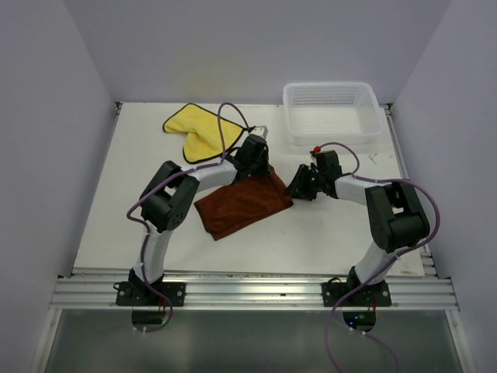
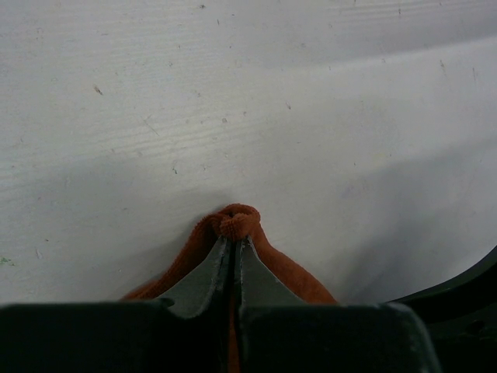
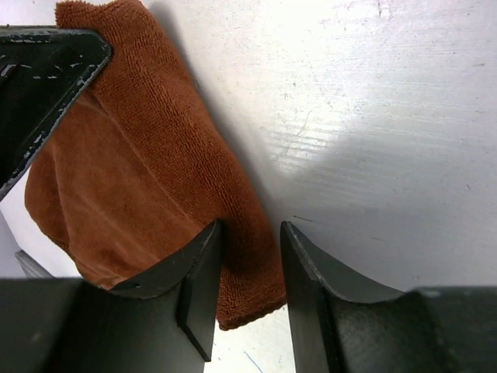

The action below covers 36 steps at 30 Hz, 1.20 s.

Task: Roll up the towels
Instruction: Roll the towel

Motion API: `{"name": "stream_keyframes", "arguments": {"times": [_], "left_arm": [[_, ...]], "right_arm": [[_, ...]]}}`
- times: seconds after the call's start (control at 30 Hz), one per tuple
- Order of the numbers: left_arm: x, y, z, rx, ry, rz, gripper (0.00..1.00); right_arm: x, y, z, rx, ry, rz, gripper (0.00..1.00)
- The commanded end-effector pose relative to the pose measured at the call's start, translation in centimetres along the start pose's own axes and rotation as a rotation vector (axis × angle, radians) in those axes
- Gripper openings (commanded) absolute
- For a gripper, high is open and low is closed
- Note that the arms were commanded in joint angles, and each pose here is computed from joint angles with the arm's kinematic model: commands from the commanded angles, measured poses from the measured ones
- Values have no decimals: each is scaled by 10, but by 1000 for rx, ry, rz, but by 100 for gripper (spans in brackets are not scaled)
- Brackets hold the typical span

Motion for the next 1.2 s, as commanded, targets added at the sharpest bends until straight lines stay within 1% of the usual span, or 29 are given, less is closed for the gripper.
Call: {"name": "stream_keyframes", "arguments": {"times": [0.0, 0.13, 0.4, 0.43, 0.5, 0.53, 0.6, 0.7, 0.73, 0.9, 0.97, 1.0, 1.17], "left_arm": [[0, 17, -6, -2, -22, -63, 0], [0, 18, -4, -1, -17, -63, 0], [-3, 21, 3, -12, 1, -64, 0], [-4, 21, 3, -14, -3, -63, 0], [-6, 22, 3, -8, -9, -62, 0], [-7, 21, 3, -4, -17, -52, 0], [-8, 20, 4, -1, -19, -46, 0], [-10, 17, 8, -11, -1, -33, 8], [-12, 16, 9, -16, 3, -27, 14], [-11, 9, 10, -34, -12, 12, 24], [-8, 10, 9, -34, -13, 6, 29], [-2, 9, 11, -39, 4, 22, 31], [13, 22, 3, -51, -3, 14, 41]], "right_arm": [[-8, -11, -13, 10, -48, 33, 38], [-8, -15, -14, 40, -73, 43, 31], [-3, -30, -16, 124, -137, 59, 26], [-3, -31, -14, 144, -151, 55, 22], [-2, -30, -16, 181, -199, 44, 19], [-3, -31, -13, 200, -208, 44, 13], [0, -27, -13, 223, -238, 22, 7], [4, -25, -10, 242, -243, -15, 1], [5, -25, -8, 253, -242, -24, 0], [13, -23, 5, 345, -257, -62, 0], [17, -23, 10, 387, -287, -97, 0], [21, -21, 14, 409, -287, -122, 0], [29, -24, 24, 482, -354, -194, 0]]}}
Point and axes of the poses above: each gripper's point midway between its finger pads, its own x axis back along the fingers, its own z axis along the line the jaws close on, y = z × x, the point moved 5 cm from there along x, back along the fingers, and after that the axes turned 10 degrees about x, right-handed, at the moved point
